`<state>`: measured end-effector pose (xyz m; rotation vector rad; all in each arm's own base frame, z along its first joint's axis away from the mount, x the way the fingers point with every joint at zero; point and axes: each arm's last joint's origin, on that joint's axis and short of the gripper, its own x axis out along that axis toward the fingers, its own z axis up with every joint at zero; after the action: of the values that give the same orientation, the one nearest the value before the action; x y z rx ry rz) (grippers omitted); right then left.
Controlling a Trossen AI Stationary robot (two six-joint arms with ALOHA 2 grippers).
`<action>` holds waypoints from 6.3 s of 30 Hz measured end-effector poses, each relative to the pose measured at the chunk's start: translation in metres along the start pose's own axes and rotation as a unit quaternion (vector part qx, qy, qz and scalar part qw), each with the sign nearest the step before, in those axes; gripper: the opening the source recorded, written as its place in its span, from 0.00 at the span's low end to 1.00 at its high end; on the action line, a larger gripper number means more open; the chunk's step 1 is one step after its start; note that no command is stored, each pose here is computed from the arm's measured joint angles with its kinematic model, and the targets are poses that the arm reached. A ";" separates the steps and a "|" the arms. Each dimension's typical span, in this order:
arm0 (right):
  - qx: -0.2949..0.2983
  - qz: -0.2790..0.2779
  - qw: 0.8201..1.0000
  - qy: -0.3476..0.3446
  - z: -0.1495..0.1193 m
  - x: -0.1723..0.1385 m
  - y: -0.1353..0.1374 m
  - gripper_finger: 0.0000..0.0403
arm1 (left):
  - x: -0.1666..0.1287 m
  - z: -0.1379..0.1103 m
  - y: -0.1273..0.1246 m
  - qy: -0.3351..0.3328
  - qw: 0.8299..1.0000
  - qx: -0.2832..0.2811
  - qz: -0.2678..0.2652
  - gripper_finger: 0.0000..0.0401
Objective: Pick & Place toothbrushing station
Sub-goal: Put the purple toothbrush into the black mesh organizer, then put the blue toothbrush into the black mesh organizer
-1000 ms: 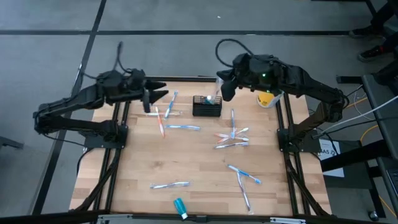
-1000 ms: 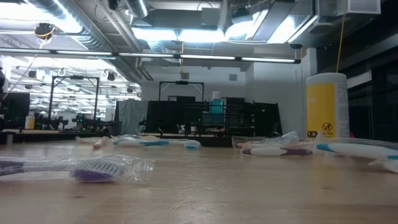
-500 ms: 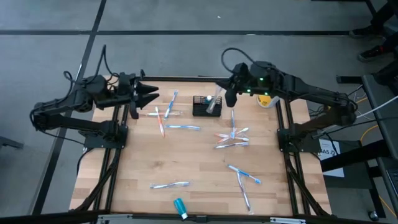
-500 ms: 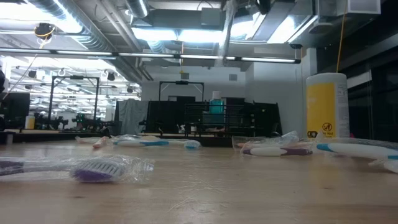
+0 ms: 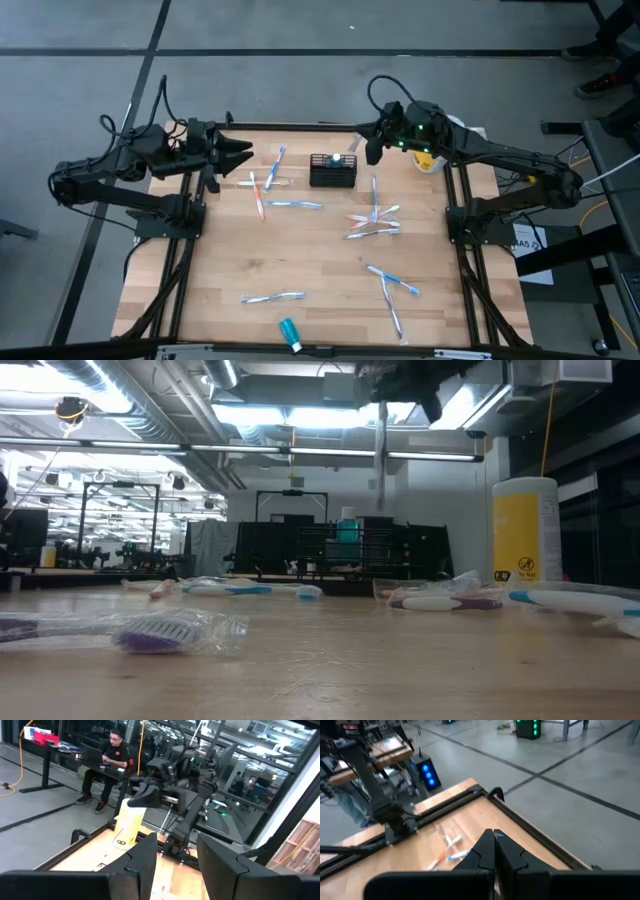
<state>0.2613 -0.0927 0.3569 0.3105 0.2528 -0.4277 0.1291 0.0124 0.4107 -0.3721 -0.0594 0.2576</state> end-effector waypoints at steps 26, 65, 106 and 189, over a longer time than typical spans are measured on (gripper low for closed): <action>-0.008 -0.034 0.999 -0.004 -0.019 0.008 -0.013 0.00 | 0.011 -0.008 -0.017 0.004 1.000 -0.017 -0.008 0.33; 0.137 -0.110 0.984 -0.014 -0.080 0.020 -0.076 0.27 | 0.011 -0.007 -0.018 0.003 0.999 -0.033 -0.023 0.33; 0.247 -0.058 0.907 0.335 -0.167 -0.054 0.056 0.33 | 0.019 -0.029 -0.008 0.088 0.993 0.029 0.070 0.33; 0.241 0.084 0.964 0.066 -0.020 0.061 0.088 0.00 | -0.006 -0.008 -0.011 0.028 0.998 0.045 -0.028 0.33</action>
<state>0.3503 -0.0321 0.3414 0.8357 0.2486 -0.2955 0.1269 -0.0021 0.4074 -0.2871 -0.0025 0.1945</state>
